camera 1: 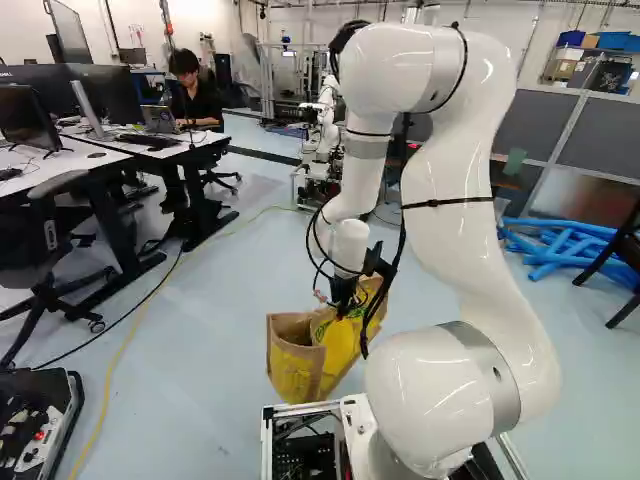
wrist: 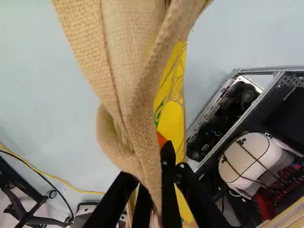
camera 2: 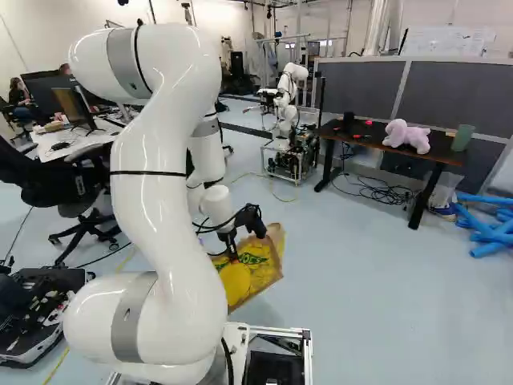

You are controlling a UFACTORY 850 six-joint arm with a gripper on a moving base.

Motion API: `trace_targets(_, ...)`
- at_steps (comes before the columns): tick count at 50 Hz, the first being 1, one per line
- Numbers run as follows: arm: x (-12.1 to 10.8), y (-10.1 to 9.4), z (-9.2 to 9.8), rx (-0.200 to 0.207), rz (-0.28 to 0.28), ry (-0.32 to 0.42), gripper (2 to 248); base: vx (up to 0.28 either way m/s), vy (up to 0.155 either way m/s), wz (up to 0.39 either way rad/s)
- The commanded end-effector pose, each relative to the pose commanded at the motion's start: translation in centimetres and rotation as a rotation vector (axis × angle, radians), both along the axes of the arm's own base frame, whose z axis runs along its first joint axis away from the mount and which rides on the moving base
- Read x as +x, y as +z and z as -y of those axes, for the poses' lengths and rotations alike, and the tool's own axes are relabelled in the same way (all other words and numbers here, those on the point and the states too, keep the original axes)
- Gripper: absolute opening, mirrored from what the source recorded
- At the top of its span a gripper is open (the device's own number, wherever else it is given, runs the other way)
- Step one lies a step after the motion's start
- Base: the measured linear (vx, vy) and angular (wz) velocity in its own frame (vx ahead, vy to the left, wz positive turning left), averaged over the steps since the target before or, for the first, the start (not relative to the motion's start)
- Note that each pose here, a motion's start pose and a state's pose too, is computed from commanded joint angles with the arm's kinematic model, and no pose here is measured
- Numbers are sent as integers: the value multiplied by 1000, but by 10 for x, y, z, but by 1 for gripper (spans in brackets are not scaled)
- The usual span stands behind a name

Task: Pick up the bag on the ground and place it on the table

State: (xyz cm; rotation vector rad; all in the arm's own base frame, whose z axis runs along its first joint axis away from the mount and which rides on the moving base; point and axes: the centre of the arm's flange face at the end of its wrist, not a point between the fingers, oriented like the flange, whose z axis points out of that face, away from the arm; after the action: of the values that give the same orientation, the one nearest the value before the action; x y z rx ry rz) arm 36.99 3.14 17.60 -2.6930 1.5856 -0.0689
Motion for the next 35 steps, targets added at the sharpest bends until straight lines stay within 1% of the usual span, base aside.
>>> trace_targets(16,1,24,2,13,21,-7,22,0,0,0)
trace_targets(35,6,51,9,36,32,-31,22,0,0,0)
